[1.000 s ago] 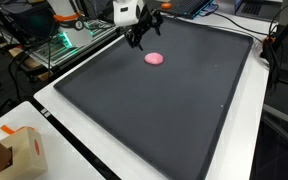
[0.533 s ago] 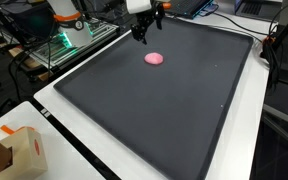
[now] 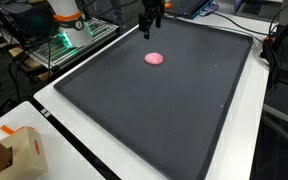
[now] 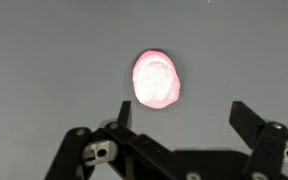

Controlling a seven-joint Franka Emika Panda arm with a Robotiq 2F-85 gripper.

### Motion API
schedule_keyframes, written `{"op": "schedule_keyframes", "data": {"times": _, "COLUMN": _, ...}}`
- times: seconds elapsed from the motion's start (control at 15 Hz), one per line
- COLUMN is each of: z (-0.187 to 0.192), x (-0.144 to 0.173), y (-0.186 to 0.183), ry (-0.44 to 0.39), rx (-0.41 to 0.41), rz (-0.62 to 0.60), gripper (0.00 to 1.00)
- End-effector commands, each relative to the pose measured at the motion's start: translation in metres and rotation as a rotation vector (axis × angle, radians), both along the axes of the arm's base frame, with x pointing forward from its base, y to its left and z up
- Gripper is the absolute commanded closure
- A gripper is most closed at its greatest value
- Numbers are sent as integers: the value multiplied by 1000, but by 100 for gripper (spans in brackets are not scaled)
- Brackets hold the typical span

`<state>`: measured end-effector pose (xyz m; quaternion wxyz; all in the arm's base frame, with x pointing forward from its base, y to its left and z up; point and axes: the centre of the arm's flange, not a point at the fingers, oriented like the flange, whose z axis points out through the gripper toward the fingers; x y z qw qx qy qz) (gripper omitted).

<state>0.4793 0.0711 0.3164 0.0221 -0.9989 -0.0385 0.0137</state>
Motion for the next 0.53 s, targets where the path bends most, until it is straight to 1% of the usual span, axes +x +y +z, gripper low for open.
{"op": "schedule_keyframes", "data": {"times": 0.0, "z": 21, "x": 10, "y": 16, "ry": 43, "rx": -80, "rz": 42, "gripper": 0}}
{"op": "schedule_keyframes", "data": {"times": 0.2, "z": 41, "x": 18, "y": 23, "ry": 59, "rx": -118, "rz": 63, "gripper": 0}}
{"op": "schedule_keyframes", "data": {"times": 0.47, "z": 61, "x": 26, "y": 31, "ry": 48, "rx": -136, "rz": 94, "gripper": 0}}
